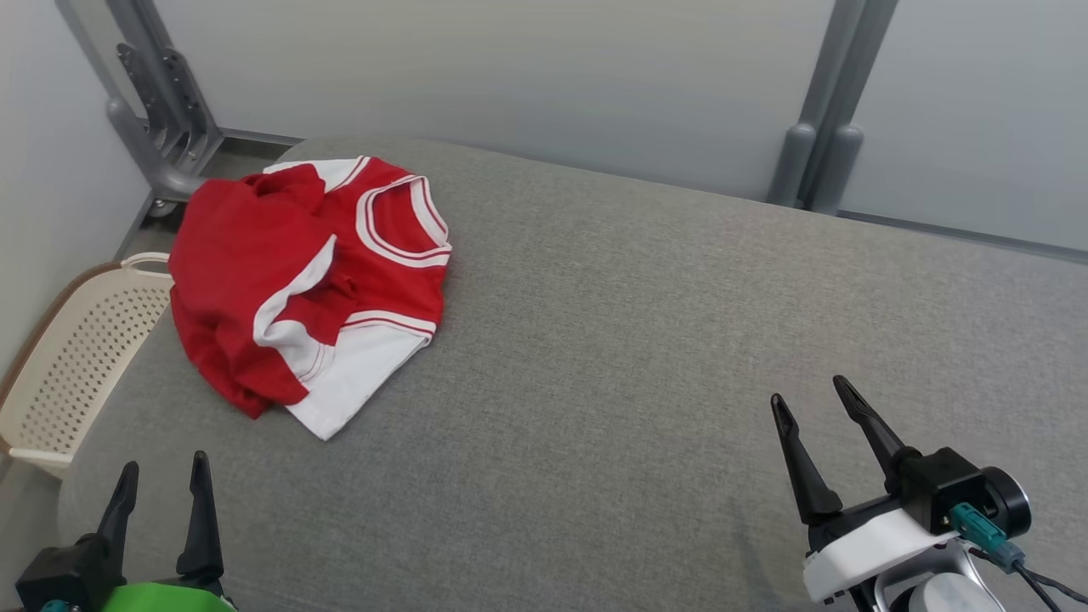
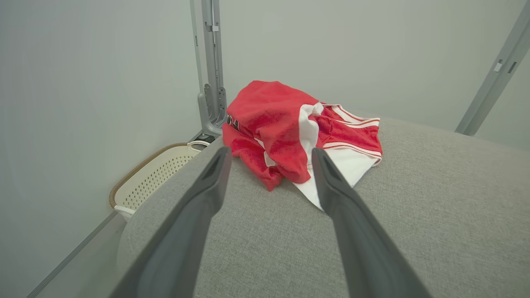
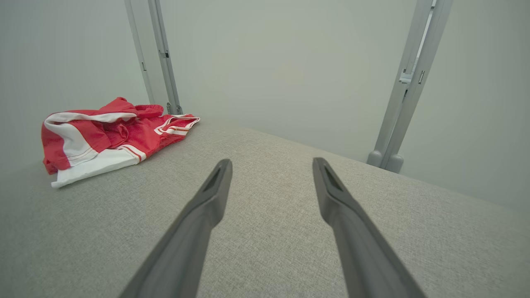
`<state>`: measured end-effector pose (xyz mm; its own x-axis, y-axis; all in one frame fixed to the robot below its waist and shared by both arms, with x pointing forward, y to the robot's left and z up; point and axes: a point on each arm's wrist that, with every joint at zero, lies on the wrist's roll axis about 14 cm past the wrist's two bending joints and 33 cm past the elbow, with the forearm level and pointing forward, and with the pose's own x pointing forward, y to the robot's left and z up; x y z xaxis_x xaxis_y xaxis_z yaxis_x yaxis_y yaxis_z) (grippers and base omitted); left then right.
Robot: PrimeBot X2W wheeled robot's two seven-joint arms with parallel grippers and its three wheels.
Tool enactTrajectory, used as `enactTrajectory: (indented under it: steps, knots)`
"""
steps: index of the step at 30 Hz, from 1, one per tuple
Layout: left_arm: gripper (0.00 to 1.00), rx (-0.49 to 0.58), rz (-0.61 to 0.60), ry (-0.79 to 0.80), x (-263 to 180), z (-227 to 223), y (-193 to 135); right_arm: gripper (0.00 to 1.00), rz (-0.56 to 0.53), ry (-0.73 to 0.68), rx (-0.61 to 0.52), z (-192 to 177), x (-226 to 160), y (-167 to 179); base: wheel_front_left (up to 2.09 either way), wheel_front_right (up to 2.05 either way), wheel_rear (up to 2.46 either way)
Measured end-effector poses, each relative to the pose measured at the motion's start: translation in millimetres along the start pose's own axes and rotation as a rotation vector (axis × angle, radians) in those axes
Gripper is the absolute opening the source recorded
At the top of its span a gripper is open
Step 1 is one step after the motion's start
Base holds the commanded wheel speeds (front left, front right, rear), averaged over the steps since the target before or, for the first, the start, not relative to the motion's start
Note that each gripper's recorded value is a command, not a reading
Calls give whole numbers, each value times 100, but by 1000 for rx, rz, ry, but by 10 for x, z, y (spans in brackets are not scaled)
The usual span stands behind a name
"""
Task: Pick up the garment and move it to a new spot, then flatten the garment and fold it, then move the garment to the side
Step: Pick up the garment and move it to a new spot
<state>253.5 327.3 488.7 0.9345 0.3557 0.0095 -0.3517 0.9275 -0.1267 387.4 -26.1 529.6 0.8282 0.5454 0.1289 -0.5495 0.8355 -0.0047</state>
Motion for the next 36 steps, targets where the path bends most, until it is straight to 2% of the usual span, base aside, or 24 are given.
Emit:
enactTrajectory:
  steps: [7, 17, 23, 31, 36]
  knots:
    - [100, -1, 57, -13, -137, 36, 184, 100, 52, -3, 9, 2, 98, 168, 0, 0, 0]
    - [100, -11, 73, -23, -45, 72, 175, 100, 45, 10, 14, -65, 104, 110, 0, 0, 0]
    - [100, -19, 47, -34, 186, 134, 76, 100, 38, 17, 12, -119, 151, 23, 0, 0, 0]
    - [100, -43, -9, 28, 816, 164, -125, 100, 29, 44, 18, -290, 253, -123, 0, 0, 0]
    - [100, -89, -22, 167, 1153, -7, -268, 100, 9, 72, 27, -419, 248, -218, 0, 0, 0]
